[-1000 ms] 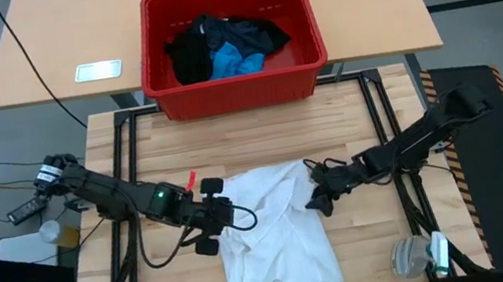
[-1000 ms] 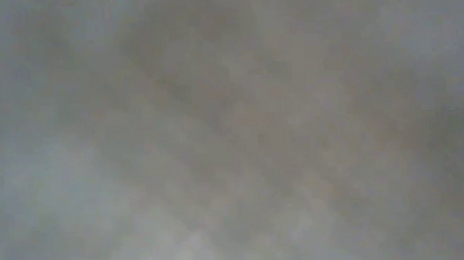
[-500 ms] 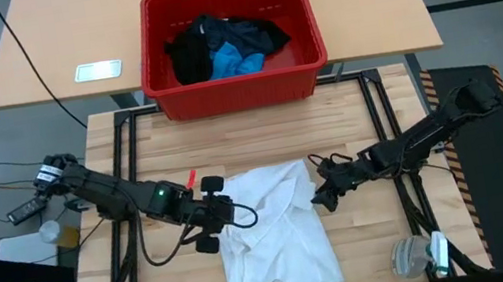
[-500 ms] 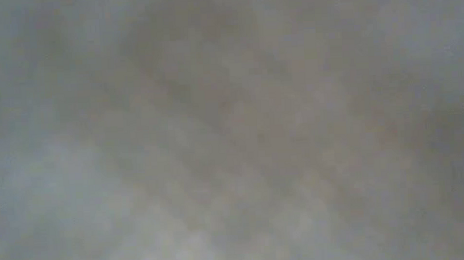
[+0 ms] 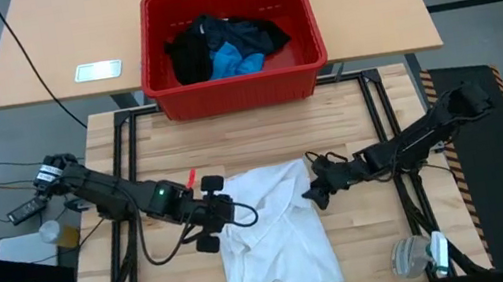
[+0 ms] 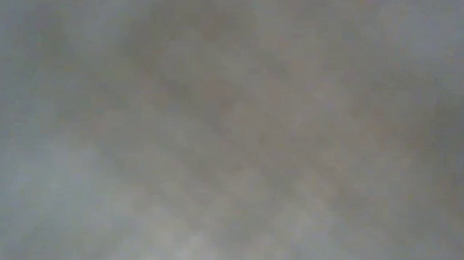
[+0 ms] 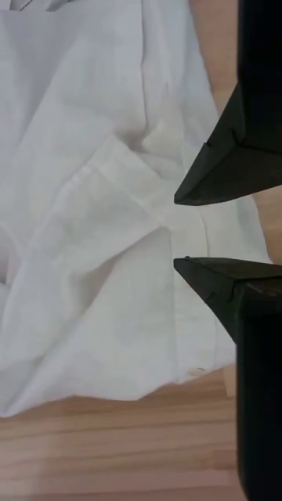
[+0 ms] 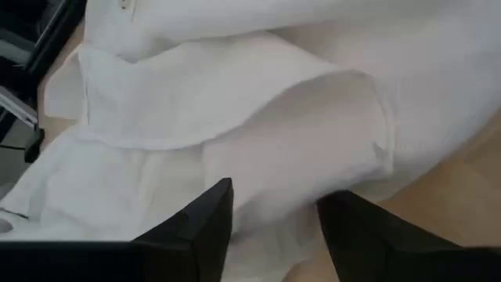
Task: Fold laundry
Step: Fold the white polo
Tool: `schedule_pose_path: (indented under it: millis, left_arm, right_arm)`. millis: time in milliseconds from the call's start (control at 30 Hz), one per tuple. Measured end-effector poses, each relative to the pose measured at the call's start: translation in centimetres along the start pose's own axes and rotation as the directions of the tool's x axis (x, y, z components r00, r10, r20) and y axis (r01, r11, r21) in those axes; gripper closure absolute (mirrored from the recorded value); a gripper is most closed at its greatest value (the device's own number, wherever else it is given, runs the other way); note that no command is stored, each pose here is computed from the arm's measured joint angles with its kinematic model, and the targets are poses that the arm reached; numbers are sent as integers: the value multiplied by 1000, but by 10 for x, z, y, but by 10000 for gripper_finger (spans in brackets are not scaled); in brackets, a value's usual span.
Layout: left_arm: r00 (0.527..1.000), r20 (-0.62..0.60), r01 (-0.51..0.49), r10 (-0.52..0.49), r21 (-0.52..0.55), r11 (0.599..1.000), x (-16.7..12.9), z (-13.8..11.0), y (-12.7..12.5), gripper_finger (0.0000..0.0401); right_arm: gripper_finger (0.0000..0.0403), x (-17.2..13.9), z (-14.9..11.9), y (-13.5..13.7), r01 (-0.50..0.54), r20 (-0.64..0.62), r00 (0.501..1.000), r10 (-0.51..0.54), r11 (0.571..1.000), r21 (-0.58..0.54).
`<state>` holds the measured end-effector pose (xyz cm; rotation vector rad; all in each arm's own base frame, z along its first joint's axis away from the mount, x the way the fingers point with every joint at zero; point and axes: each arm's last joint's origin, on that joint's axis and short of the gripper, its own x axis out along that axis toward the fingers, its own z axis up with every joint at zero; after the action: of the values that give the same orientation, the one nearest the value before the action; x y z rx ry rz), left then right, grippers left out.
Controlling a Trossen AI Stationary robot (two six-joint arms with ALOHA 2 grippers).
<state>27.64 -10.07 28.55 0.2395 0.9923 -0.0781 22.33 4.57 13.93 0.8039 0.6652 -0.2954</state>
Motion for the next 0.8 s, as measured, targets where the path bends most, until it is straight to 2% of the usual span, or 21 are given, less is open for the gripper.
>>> schedule_pose_path:
  millis: [167,333,467,500,633,800]
  left_arm:
    - [1000,-1,0,0,0,1000,0,0,0,280]
    - [1000,-5,-1,1,1,1000,0,-1,0,280]
    - [1000,-9,-2,2,9,1000,0,-1,1,280]
    - [1000,-9,-3,3,12,1000,0,-1,1,280]
    - [1000,-9,-4,4,11,1000,0,-1,2,280]
    - [1000,-13,-4,4,15,1000,0,-1,2,280]
  right_arm:
    - [289,4,-2,-6,77,17,997,-76,996,-37]
    - [386,4,-1,-5,60,18,998,-59,991,-122]
    - [386,-7,6,1,64,98,994,-39,961,-269]
    - [386,-10,8,4,81,123,991,-42,941,-329]
    - [390,-21,8,13,83,139,990,0,804,-589]
    - [385,-29,-6,24,32,102,993,61,690,-724]
